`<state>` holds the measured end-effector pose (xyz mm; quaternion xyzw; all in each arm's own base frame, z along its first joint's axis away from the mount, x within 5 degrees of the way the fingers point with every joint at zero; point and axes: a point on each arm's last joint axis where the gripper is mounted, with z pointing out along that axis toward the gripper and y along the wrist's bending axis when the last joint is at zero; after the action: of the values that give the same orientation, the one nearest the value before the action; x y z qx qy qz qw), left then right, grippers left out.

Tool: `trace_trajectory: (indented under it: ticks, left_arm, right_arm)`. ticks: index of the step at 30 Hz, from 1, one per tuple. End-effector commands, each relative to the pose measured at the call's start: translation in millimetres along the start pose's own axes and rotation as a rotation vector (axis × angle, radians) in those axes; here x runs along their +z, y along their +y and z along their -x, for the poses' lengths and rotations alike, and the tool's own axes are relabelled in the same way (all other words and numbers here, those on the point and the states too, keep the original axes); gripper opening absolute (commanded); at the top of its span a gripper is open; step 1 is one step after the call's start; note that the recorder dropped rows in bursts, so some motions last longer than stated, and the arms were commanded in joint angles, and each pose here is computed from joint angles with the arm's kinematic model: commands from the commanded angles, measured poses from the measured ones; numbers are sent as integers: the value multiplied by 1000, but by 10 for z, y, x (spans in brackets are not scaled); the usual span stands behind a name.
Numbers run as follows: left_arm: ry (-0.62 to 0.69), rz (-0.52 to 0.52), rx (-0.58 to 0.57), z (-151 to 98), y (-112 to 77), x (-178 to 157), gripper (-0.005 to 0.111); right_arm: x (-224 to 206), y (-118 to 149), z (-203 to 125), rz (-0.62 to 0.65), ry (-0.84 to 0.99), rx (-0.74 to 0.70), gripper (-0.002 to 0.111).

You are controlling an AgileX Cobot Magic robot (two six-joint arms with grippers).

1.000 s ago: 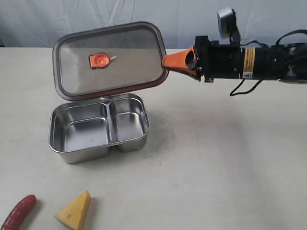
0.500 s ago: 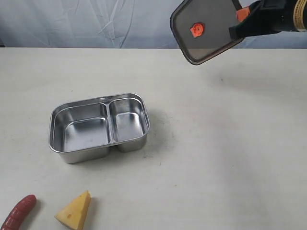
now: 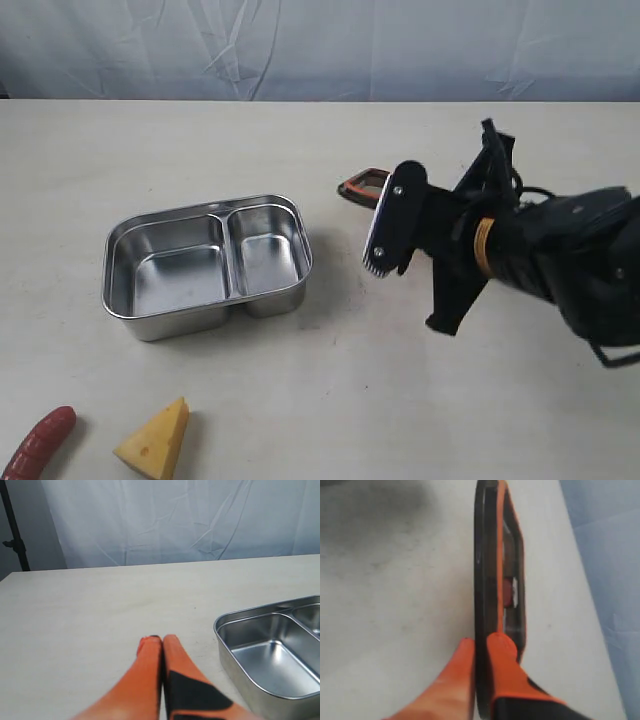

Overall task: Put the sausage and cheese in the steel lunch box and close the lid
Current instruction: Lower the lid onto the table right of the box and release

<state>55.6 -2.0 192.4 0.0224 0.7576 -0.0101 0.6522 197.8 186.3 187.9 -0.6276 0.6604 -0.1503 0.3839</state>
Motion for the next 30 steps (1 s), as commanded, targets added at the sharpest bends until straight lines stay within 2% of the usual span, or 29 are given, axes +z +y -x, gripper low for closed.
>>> trace_trajectory:
  ticks: [1, 9, 19, 22, 25, 27, 30]
  left_arm:
    - [-6, -22, 11, -2, -12, -1, 0]
    - [-6, -22, 11, -2, -12, -1, 0]
    - [-6, -22, 11, -2, -12, -1, 0]
    - [-6, -22, 11, -2, -12, -1, 0]
    - [-6, -22, 11, -2, -12, -1, 0]
    - [-6, -22, 11, -2, -12, -1, 0]
    - [-6, -22, 11, -2, -12, -1, 0]
  right_arm:
    - [-129, 410, 80, 122, 16, 86, -1]
    - [-325, 827, 137, 228, 87, 159, -1]
    - [-465, 1032, 152, 283, 161, 177, 1]
    - [-467, 1038, 149, 289, 167, 188, 17]
    - [-471, 1048, 148, 299, 172, 205, 45]
    - [-474, 1045, 154, 300, 171, 211, 59]
    - [-488, 999, 221, 292, 178, 249, 60]
